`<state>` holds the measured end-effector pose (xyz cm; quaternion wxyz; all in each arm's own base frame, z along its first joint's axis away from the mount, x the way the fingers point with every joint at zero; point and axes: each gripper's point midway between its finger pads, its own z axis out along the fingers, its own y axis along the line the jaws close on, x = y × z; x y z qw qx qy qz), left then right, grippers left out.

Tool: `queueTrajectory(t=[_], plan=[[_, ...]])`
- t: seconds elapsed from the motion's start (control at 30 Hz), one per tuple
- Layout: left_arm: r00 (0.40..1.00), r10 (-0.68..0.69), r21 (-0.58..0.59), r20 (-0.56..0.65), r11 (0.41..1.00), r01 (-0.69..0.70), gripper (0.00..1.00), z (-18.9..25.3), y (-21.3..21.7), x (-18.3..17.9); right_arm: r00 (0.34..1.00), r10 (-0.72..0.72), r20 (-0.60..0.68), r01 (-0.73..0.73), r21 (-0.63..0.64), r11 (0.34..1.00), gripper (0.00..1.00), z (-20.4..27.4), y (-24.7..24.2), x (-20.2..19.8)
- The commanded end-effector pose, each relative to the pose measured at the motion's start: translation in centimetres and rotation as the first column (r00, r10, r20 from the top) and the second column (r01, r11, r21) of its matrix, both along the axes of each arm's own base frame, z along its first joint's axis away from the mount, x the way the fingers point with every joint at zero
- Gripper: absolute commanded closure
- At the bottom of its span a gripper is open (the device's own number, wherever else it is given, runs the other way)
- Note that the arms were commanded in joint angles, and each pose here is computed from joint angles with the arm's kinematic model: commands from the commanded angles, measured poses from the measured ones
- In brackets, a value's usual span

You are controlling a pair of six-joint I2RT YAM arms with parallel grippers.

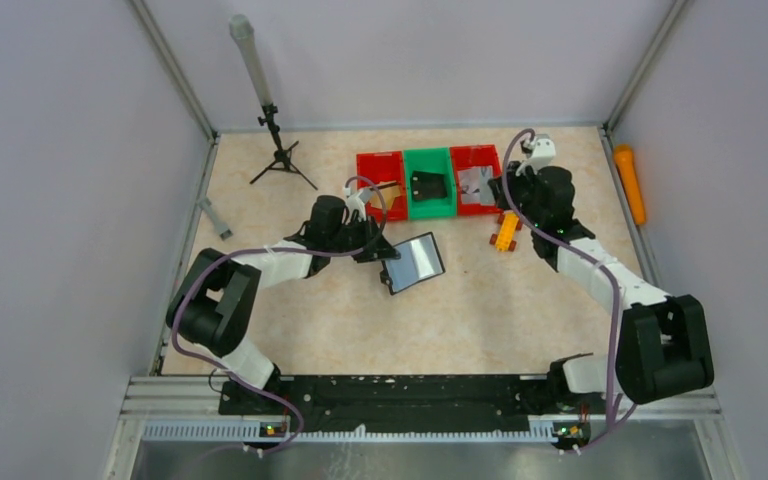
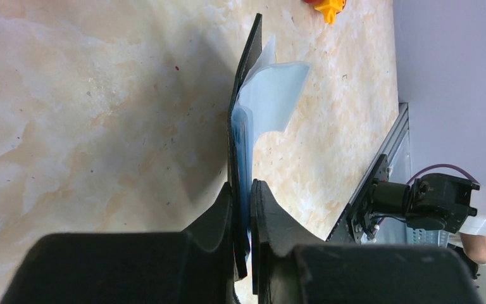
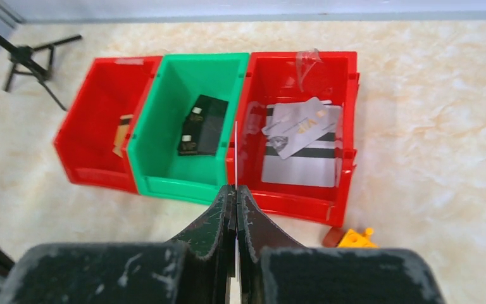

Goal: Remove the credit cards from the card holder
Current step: Place the credit card in the storage box.

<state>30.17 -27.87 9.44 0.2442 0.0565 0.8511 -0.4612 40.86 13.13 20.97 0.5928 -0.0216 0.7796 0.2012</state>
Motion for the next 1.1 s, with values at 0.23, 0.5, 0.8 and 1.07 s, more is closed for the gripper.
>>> queueTrajectory(t=[0.23,0.5,0.8,1.07], plan=[[0.995,-0.011,-0.051,0.097,0.999,0.016,1.0,3.1,-0.5,0.8,0.941,0.259,0.219,-0.11,-0.526,0.844,1.0,2.9,-0.2,3.1],[0.994,-0.015,-0.05,0.104,0.999,0.02,1.0,3.4,-0.5,0.8,0.83,0.522,0.196,-0.181,-0.791,0.585,1.0,1.1,1.6,5.7],[0.996,-0.024,-0.045,0.091,0.999,0.029,1.0,3.0,-0.6,0.8,0.812,0.56,0.167,-0.139,-0.876,0.463,1.0,-0.2,1.7,9.9],[0.996,-0.03,-0.047,0.088,0.998,0.034,1.0,3.1,-0.7,0.9,0.763,0.645,0.046,-0.181,-0.942,0.281,1.0,-4.4,1.8,12.2]])
